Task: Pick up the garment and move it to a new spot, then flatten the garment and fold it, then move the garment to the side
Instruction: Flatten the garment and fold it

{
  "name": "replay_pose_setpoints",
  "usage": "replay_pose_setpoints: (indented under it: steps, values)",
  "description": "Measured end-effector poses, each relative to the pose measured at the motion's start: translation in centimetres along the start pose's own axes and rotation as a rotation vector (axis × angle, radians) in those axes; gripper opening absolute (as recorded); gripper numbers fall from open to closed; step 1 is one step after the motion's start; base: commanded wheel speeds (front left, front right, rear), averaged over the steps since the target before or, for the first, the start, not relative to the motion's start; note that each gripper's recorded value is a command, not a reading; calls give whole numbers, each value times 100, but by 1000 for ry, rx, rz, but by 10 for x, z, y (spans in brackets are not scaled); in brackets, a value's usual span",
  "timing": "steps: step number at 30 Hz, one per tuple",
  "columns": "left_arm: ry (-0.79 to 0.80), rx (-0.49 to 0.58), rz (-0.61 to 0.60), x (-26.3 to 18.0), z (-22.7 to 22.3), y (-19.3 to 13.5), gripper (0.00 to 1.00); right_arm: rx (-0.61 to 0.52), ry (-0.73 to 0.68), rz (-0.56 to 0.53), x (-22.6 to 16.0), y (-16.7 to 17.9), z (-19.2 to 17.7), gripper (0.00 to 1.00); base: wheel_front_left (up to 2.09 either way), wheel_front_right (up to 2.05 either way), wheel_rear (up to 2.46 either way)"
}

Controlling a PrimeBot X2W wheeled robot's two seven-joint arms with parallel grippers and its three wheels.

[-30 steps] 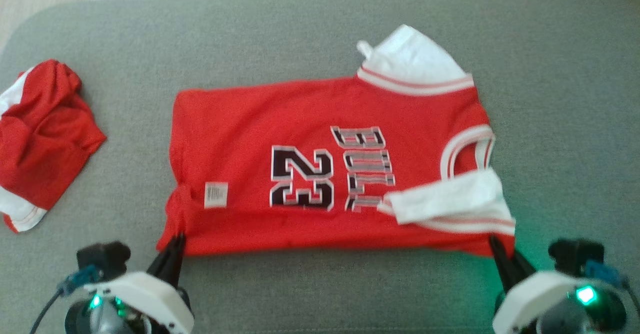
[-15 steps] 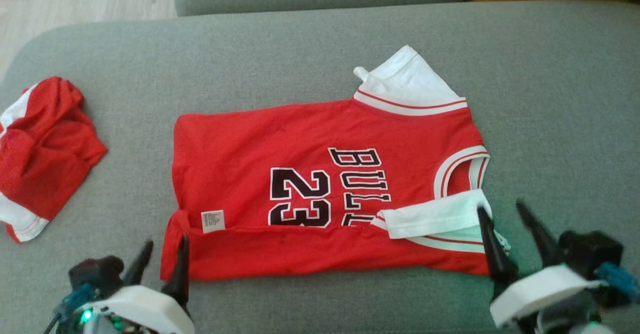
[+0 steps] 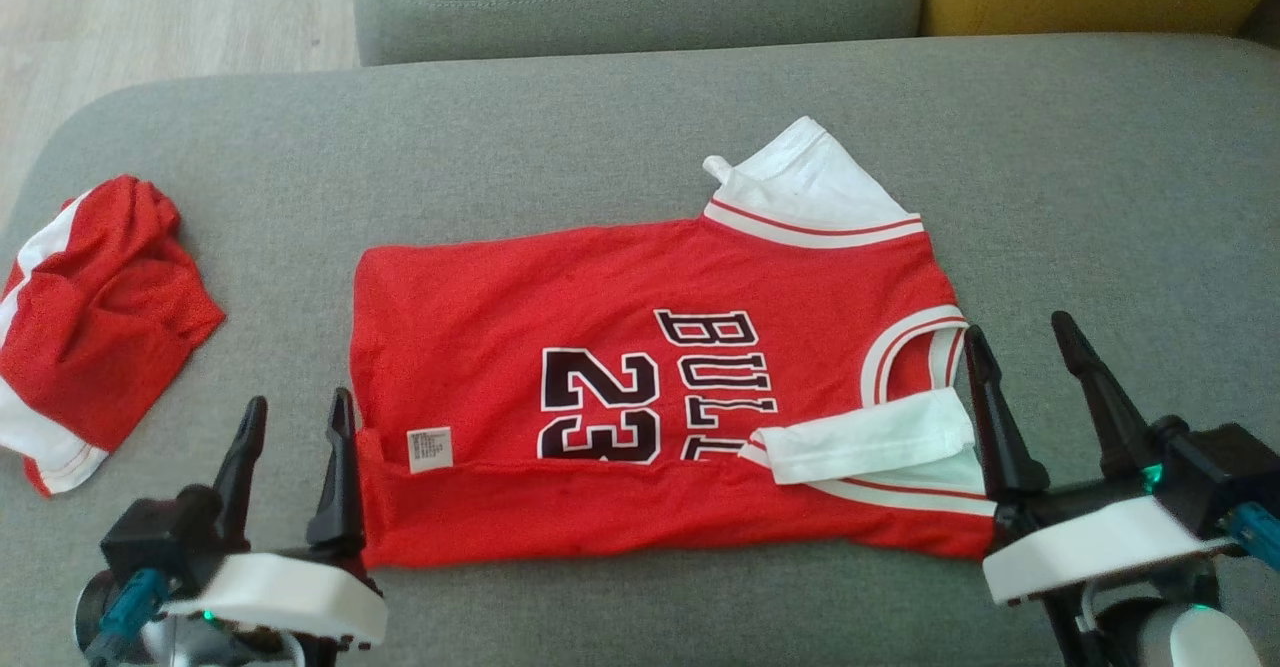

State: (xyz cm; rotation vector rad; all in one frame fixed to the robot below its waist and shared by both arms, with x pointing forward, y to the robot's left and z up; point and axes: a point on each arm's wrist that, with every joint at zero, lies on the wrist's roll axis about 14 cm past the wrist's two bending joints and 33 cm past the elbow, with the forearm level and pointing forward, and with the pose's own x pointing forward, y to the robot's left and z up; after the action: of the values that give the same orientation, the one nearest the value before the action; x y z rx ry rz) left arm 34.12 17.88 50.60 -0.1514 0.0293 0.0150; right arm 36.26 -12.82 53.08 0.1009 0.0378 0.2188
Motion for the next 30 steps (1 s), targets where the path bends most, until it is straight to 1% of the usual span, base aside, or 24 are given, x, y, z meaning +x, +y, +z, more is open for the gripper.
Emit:
replay_pose_setpoints:
  steps: [7,10,15,19,25,30]
  values:
    - [64,4,-9,0,-16,-3,100,19,9,-7,1,-3,-3,100,0,0,0]
    - [99,-7,-20,9,-27,-2,100,25,26,-8,3,-4,-9,100,0,0,0]
    - [175,-42,-56,49,-46,-5,100,42,63,-5,12,-5,-22,100,0,0,0]
    - [253,-71,-84,86,-67,-10,100,52,73,8,27,-4,-27,100,0,0,0]
    - [392,-37,-79,127,-104,3,100,70,76,28,46,0,-35,100,0,0,0]
    - [477,-49,-77,148,-126,7,100,80,102,-6,48,-12,-47,100,0,0,0]
